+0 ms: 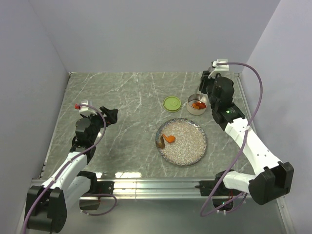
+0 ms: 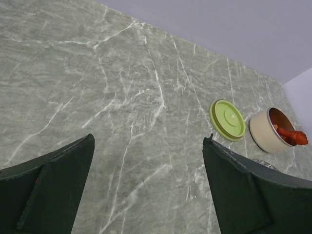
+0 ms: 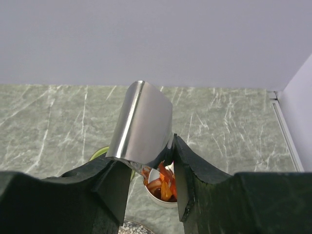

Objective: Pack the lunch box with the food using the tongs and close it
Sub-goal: Place the food into the lunch box

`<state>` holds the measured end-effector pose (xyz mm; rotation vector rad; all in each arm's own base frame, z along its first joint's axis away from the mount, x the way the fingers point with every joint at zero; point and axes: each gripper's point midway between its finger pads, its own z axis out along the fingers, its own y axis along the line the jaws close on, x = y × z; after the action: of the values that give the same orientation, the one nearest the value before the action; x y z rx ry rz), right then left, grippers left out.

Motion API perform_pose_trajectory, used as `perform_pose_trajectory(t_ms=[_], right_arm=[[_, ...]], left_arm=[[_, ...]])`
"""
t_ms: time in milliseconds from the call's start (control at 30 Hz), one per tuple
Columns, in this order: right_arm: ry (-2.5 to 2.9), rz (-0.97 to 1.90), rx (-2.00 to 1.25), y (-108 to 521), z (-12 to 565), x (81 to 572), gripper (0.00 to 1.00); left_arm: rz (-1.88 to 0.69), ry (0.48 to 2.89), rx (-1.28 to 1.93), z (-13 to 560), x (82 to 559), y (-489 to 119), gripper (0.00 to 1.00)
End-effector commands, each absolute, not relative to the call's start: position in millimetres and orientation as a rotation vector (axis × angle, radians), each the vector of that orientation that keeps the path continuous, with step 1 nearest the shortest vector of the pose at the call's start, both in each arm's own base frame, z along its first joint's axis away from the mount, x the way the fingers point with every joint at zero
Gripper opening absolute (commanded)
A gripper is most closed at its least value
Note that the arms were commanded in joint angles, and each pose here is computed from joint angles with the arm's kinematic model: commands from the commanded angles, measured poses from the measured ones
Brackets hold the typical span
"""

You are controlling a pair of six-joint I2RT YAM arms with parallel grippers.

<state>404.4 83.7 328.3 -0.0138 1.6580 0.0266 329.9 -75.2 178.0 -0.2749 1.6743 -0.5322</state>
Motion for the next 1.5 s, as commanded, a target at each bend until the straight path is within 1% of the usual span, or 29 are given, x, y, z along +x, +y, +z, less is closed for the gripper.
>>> perform_pose_trajectory(t_ms=[0, 133, 333, 467, 600, 900, 1233, 1467], right_arm=[[1.517, 0.052, -0.001, 79, 377, 394, 0.44], [1.511, 0.081, -0.011, 82, 379, 386, 0.43], [1.525, 0.082, 0.037, 78, 366, 370, 0.43], [1.587, 0.018, 0.103, 66, 343, 372, 0.41], [1.616, 0.024, 0.138, 64, 325, 368, 0.39], [1.690, -0.039, 0.206, 48, 293, 354, 0.39], [1.706, -0.081, 0.200, 48, 285, 377, 0.39], [1.683, -0.109, 0.179, 50, 297, 400, 0.38]], left_arm=[[-0.550, 1.590, -0.233, 207, 336, -79, 0.99], [-0.550, 1.590, -0.233, 208, 336, -79, 0.99], [-0.550, 1.589, -0.230, 208, 335, -79, 1.00], [-0.553, 1.589, -0.230, 208, 335, -80, 1.00], [-0.549, 1.589, -0.232, 207, 335, -79, 0.99], [-0.551, 1.591, -0.229, 207, 336, -80, 0.99], [-0.552, 1.587, -0.231, 208, 335, -79, 0.99], [-0.551, 1.590, -0.232, 206, 336, -79, 0.99]])
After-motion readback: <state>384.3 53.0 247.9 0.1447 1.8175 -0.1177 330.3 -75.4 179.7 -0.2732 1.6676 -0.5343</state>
